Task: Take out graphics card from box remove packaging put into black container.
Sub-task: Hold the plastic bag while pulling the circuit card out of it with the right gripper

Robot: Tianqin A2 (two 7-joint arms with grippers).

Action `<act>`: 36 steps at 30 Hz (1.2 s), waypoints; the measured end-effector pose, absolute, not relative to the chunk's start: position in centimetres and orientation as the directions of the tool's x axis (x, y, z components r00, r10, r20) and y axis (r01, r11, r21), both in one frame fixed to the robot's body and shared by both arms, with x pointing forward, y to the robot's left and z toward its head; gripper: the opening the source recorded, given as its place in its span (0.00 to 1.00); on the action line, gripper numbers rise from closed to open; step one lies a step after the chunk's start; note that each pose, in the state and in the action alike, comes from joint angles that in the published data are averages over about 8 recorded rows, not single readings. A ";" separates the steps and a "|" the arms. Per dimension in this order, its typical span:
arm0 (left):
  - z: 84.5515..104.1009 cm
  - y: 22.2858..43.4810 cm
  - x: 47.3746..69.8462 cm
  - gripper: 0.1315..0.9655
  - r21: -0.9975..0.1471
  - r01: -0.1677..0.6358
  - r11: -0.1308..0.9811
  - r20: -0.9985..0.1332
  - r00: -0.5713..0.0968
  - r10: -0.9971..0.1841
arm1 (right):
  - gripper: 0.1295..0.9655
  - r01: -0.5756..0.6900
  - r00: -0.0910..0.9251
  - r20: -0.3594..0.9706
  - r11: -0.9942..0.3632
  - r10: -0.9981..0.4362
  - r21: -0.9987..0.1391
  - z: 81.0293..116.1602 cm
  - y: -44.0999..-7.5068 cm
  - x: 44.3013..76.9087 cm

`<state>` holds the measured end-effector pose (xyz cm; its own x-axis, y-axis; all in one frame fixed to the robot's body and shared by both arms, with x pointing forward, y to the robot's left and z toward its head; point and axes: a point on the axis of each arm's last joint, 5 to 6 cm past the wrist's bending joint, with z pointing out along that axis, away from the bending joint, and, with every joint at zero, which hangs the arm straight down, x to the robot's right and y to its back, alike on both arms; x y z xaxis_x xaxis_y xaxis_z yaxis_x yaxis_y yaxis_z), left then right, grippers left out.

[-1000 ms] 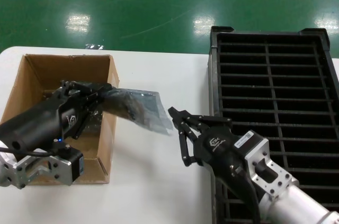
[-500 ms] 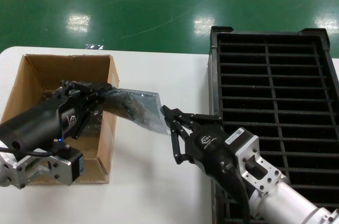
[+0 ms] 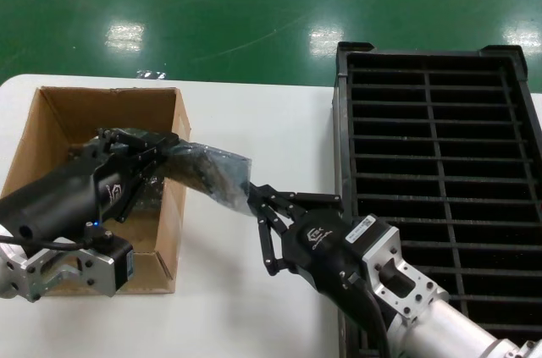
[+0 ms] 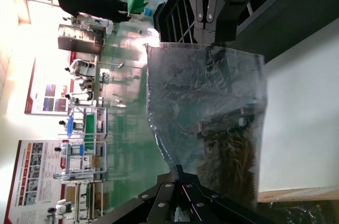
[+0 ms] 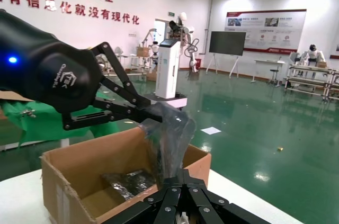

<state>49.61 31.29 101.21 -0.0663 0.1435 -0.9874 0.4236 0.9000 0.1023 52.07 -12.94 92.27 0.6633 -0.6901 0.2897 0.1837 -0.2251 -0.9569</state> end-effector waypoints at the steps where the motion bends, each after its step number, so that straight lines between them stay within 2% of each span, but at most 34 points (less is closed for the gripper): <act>1: 101.2 31.3 49.6 0.01 0.102 0.424 0.900 -0.987 -0.066 0.143 | 0.00 0.184 0.665 0.290 -0.226 -0.688 -0.957 92.3 -12.9 52.0; 36: 101.2 31.3 49.6 0.01 0.102 0.424 0.900 -0.987 -0.066 0.143 | 0.00 0.208 0.690 0.336 -0.269 -0.642 -0.940 93.1 -12.2 48.9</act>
<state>49.61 31.29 101.21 -0.0663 0.1435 -0.9874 0.4236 0.9000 0.1023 48.88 -12.23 93.07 0.6895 -0.6415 0.3362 0.2083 -0.2690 -0.9403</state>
